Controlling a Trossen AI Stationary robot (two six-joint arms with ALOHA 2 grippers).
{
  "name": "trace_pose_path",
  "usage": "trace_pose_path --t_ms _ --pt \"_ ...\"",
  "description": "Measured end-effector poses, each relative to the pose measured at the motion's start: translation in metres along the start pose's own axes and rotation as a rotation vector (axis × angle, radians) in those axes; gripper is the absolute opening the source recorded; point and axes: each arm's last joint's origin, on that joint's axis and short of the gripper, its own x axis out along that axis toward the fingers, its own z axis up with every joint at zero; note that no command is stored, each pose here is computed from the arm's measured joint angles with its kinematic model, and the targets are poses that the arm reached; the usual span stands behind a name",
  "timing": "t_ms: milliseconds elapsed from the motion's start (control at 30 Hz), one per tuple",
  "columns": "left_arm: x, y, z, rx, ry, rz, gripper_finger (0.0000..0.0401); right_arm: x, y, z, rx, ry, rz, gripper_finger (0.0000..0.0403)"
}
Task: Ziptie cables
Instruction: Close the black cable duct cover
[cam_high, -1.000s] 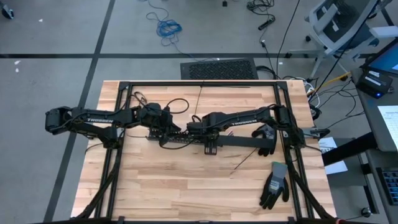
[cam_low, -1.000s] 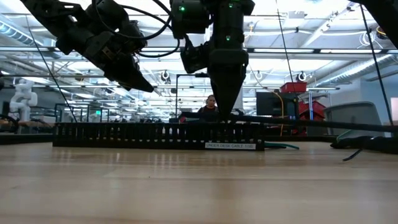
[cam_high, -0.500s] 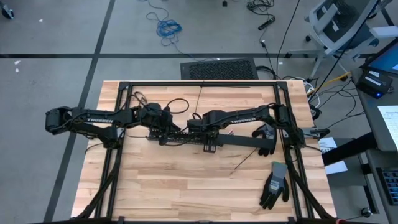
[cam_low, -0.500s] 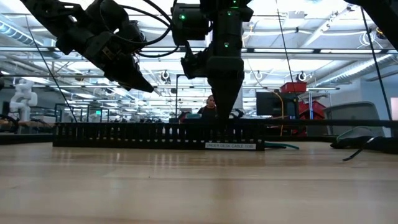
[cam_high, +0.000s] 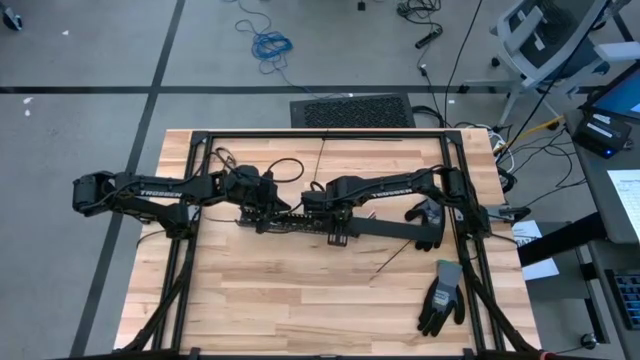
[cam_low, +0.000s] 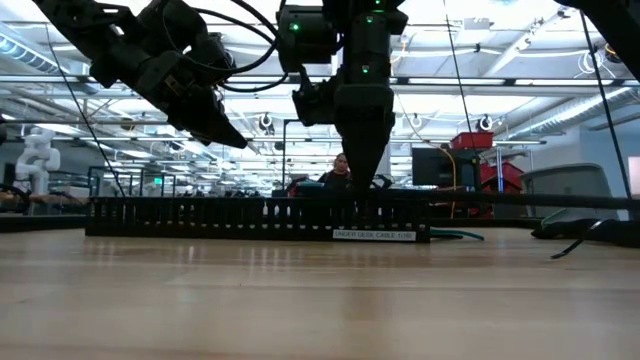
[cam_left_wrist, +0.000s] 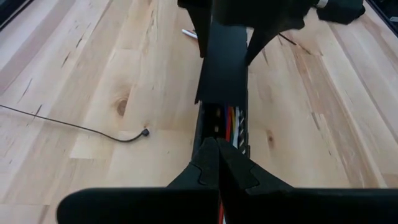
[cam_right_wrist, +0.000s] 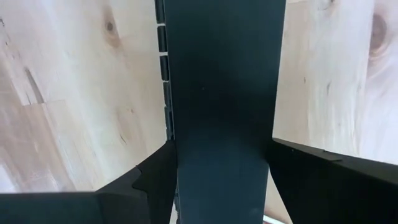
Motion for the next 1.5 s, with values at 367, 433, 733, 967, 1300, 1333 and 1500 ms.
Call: trace_pose_path --t_ms 367,433,733,967,1300,1333,1500 --pt "0.000 0.000 0.000 0.000 0.000 0.001 0.0000 -0.010 0.010 -0.007 -0.006 0.021 0.034 0.0201" --pt "0.000 0.000 0.000 0.000 0.000 0.000 0.0000 -0.010 0.013 -0.006 -0.013 0.009 0.035 0.0201" --pt "0.000 0.001 0.000 -0.001 0.002 0.025 0.0000 -0.009 0.010 -0.004 0.013 -0.007 -0.019 0.0201" --pt "0.000 0.001 0.000 -0.001 0.003 0.028 0.0000 -0.009 0.010 -0.005 0.012 -0.004 -0.018 0.0201" --pt "0.000 0.001 0.000 -0.001 0.002 0.032 0.0000 0.007 0.008 -0.014 0.007 0.053 -0.025 0.0201" --pt "0.000 0.001 0.000 -0.001 0.002 0.032 0.0000 0.007 0.009 -0.014 0.007 0.052 -0.027 0.0201" --pt "0.000 0.001 0.000 -0.001 0.003 0.035 0.0000 0.008 0.008 -0.013 0.011 0.041 -0.028 0.0201"
